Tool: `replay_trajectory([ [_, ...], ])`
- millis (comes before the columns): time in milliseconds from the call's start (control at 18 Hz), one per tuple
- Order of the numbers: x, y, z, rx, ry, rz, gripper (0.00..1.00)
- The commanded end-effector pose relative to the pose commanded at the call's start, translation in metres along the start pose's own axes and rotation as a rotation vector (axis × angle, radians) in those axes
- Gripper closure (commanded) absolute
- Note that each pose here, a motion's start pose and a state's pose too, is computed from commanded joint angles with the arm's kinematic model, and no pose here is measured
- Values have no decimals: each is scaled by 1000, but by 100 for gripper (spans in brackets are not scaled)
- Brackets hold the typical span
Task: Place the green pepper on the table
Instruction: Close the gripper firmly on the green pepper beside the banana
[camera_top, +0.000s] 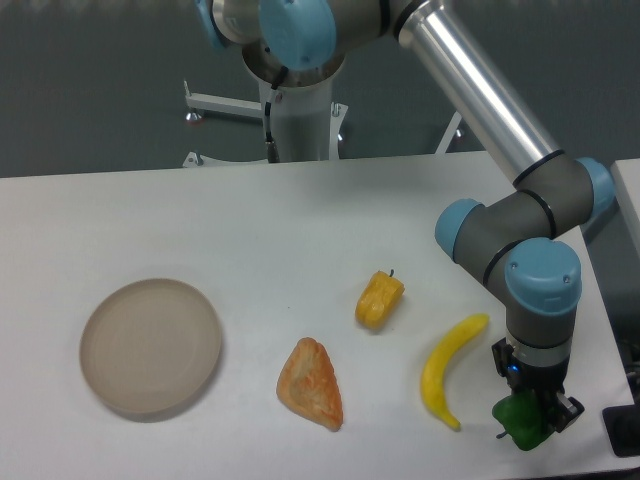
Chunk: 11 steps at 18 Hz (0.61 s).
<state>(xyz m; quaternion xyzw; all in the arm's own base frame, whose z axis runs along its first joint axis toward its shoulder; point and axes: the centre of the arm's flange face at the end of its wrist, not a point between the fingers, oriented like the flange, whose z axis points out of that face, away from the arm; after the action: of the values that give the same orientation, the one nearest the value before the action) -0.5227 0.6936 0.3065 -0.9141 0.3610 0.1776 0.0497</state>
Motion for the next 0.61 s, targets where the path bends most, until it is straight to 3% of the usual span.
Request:
replay_trajectory([
  [611,7,0,-2,4,17,1,63],
])
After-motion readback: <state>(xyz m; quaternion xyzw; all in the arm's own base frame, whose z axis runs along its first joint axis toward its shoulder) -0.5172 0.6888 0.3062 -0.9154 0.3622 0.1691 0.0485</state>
